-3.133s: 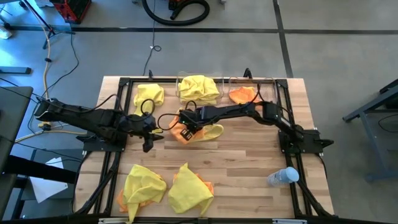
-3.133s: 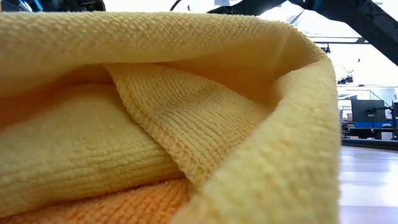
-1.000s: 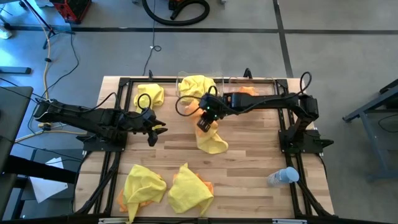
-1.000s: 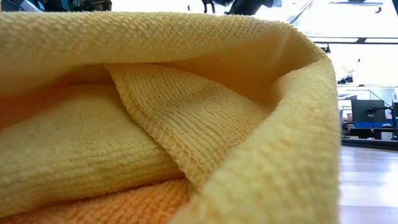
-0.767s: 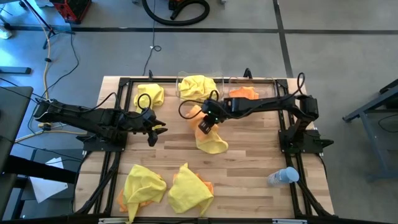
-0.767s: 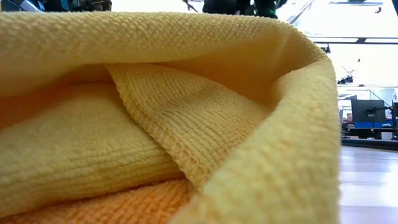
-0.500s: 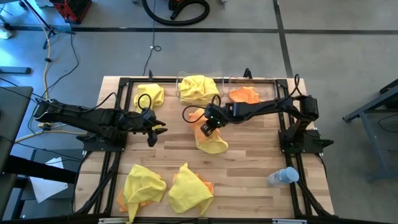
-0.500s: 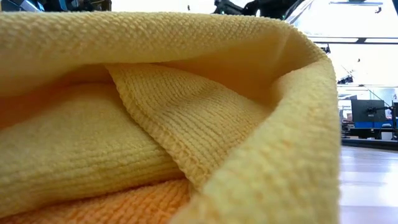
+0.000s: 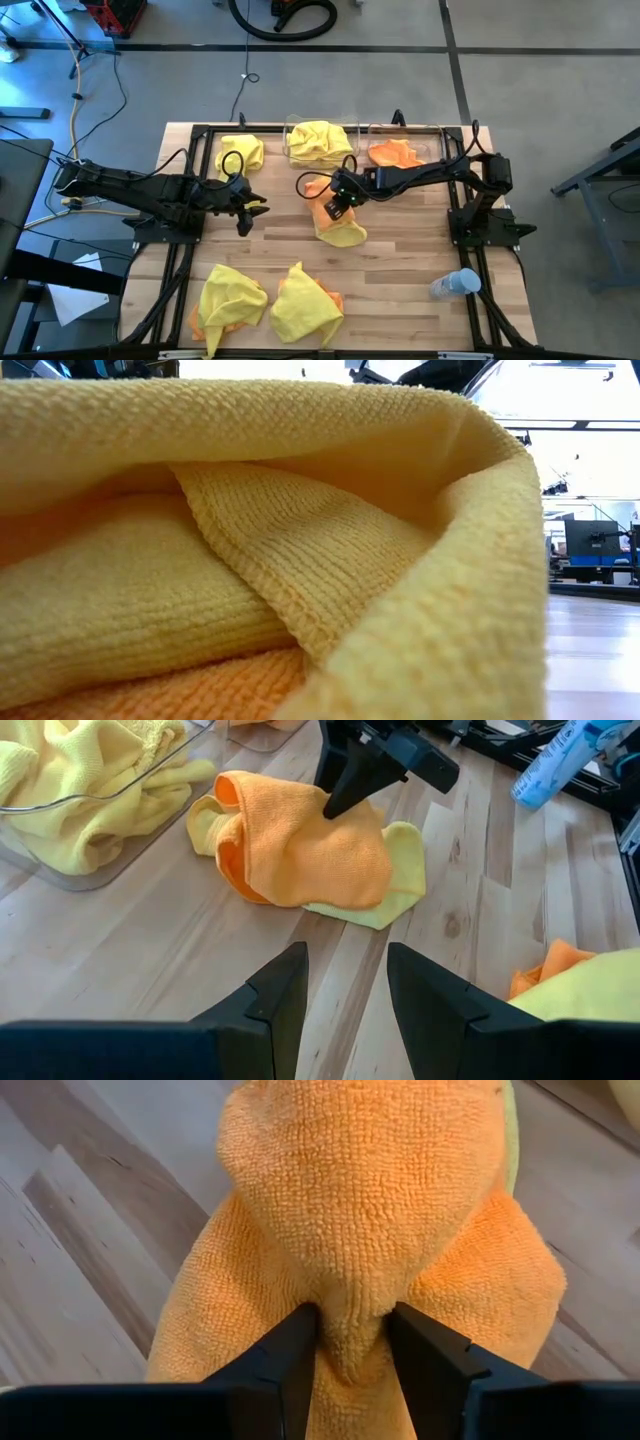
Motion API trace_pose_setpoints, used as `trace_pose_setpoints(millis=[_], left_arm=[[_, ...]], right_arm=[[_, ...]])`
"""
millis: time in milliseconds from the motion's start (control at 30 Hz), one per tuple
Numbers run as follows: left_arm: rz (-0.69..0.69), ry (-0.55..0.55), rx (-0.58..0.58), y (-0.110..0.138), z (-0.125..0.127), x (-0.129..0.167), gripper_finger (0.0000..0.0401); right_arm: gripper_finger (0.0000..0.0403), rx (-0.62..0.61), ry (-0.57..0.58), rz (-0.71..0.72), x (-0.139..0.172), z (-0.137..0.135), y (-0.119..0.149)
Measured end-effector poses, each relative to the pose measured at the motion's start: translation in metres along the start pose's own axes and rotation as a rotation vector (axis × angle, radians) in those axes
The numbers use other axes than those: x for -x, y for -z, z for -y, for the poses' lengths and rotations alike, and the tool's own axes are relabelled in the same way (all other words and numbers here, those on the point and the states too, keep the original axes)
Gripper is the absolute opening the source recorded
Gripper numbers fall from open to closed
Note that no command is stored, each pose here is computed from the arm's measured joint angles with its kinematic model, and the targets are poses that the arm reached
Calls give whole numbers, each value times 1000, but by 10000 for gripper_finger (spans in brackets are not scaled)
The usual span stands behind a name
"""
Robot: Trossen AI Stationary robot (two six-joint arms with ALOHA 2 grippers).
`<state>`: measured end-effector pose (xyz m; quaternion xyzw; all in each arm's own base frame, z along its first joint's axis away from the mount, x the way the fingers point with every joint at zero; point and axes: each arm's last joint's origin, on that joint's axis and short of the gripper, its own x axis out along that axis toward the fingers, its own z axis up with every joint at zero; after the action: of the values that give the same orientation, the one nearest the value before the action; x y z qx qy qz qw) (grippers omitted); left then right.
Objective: Sort microfiber towel by color & place in baskets
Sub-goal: Put the orange microfiber cloth into the right transparent bin
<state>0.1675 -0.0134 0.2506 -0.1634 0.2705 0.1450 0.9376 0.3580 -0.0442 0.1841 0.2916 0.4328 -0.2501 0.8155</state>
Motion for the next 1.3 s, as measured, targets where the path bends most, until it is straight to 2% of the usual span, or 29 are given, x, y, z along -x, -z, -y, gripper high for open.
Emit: trace_pose_setpoints(millis=[267, 600, 700, 867, 1033, 1300], left_arm=[[0, 0, 19, 0, 0, 0, 129], [1, 1, 19, 0, 0, 0, 129], [1, 1, 19, 0, 0, 0, 129], [1, 1, 18, 0, 0, 0, 129], [1, 1, 19, 0, 0, 0, 129], [1, 1, 19, 0, 0, 0, 129]], right_arm=[[124, 3, -4, 5, 1, 0, -1], [120, 14, -48, 75, 24, -1, -11], [94, 36, -41, 57, 24, 0, -9], [10, 45, -18, 15, 24, 3, -5], [5, 41, -24, 26, 30, 3, -7], [2, 21, -51, 203, 81, 2, -18]])
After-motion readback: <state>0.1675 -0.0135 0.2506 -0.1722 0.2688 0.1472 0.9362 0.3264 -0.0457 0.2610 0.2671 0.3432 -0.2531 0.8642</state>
